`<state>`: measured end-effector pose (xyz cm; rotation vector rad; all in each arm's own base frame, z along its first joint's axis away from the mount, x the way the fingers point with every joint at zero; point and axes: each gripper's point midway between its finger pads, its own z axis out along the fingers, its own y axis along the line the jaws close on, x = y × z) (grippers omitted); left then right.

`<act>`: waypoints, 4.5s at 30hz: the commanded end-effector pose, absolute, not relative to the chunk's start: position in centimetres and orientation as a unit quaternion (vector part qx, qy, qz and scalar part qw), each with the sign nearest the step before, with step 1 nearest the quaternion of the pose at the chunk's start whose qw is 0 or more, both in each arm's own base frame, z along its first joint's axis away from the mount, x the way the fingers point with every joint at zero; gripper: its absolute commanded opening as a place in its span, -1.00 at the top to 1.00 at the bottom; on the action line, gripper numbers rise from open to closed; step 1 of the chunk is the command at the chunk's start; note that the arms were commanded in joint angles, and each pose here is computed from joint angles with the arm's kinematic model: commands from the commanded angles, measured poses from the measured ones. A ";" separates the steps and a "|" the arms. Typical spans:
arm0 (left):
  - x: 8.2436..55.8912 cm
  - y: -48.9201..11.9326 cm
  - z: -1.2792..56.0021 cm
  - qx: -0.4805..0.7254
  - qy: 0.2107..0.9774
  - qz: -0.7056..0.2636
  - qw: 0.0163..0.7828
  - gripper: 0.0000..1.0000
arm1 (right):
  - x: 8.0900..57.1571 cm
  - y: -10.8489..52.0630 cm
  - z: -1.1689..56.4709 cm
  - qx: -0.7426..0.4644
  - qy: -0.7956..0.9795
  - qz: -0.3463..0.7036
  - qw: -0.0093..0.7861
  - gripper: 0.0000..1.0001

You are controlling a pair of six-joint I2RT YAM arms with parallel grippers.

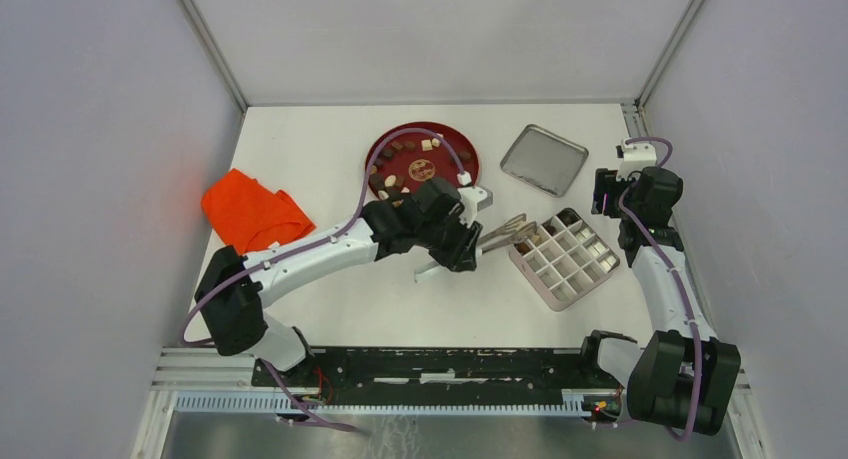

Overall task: Pack the chocolate
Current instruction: Place the fake chocolate in the packing box, then pick up the fake chocolate from the plate.

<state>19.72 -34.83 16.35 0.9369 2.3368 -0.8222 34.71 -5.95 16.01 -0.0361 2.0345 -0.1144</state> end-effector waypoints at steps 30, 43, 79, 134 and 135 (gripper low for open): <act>15.7 -40.6 13.3 0.393 0.858 -0.227 0.242 0.45 | 35.1 -5.7 16.8 -0.024 0.843 -0.046 0.535 -0.38; 15.4 -40.6 13.3 0.398 0.857 -0.227 0.237 0.21 | 35.2 -5.7 16.8 -0.024 0.843 -0.047 0.535 -0.38; 19.8 -36.7 18.9 0.312 0.856 -0.271 0.309 0.22 | 35.1 -5.7 16.8 -0.025 0.843 -0.046 0.535 -0.38; 34.1 -23.0 11.2 0.281 0.929 -0.072 0.228 0.09 | 35.2 -5.4 16.7 -0.031 0.844 -0.041 0.534 -0.38; 34.3 -22.7 11.2 0.278 0.930 -0.062 0.231 0.09 | 35.2 -5.3 16.7 -0.030 0.844 -0.041 0.534 -0.38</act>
